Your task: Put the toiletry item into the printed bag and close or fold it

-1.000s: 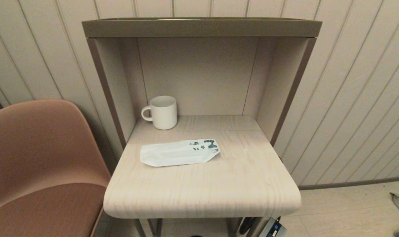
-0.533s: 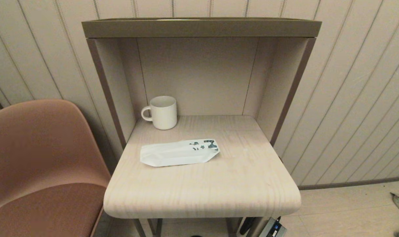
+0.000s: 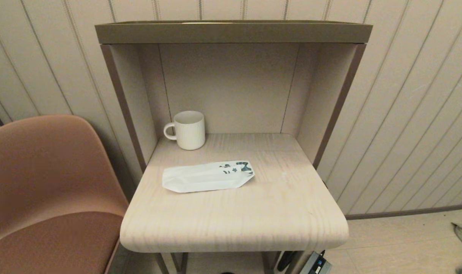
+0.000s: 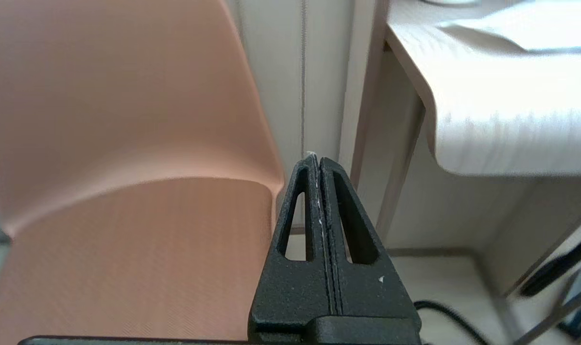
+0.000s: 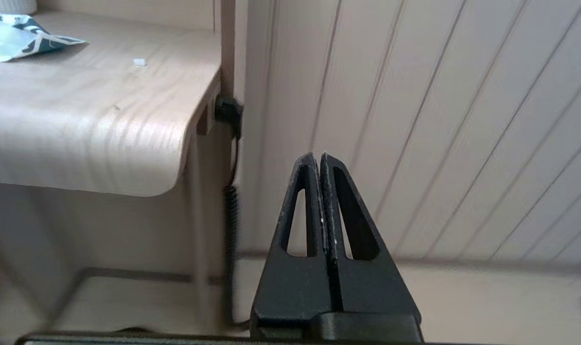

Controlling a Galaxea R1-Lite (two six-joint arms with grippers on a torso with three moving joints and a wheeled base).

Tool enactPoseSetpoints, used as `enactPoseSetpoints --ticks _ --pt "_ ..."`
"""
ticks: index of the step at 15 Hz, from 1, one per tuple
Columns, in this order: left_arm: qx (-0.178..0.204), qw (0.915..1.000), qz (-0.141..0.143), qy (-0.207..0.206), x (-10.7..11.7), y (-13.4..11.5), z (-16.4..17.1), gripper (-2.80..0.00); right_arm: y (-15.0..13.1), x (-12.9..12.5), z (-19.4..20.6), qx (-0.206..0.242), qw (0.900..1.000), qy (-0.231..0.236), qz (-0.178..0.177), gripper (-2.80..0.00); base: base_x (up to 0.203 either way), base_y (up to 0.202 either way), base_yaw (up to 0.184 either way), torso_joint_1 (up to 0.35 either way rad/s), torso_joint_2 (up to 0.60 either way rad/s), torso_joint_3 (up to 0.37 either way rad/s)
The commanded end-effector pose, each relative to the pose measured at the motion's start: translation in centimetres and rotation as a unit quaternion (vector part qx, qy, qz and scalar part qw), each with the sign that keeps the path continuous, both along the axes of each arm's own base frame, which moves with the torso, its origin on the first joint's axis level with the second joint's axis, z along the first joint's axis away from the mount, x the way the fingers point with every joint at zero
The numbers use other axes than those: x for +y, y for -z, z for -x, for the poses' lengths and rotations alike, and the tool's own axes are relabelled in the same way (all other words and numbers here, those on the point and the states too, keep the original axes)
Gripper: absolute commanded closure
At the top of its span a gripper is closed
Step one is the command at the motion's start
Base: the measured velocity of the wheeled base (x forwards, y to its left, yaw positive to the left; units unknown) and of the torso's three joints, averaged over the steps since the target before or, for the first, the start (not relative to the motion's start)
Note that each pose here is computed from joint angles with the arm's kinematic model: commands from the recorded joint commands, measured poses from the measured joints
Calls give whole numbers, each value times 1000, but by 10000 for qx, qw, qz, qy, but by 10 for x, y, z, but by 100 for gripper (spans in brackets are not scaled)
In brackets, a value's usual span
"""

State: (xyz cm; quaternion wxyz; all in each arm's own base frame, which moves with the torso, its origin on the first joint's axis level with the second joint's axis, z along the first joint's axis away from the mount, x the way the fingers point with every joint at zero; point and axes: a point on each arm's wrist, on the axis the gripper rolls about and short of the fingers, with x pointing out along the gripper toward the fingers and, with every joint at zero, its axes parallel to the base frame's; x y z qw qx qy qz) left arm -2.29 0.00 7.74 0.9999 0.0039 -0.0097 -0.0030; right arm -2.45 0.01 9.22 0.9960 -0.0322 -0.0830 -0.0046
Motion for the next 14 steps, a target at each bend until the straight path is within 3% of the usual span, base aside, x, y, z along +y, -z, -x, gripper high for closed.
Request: enactPoseSetpoints --ticks 1,14 --pt "13 10000 51 -6 0 0 0 0 2 0 -1 124 9997 18 -210 0 0 0 0 0 0 0" --pt "-64 9999 101 -20 0 -1 0 0 2 0 -1 131 9996 20 -248 0 0 0 0 0 0 0"
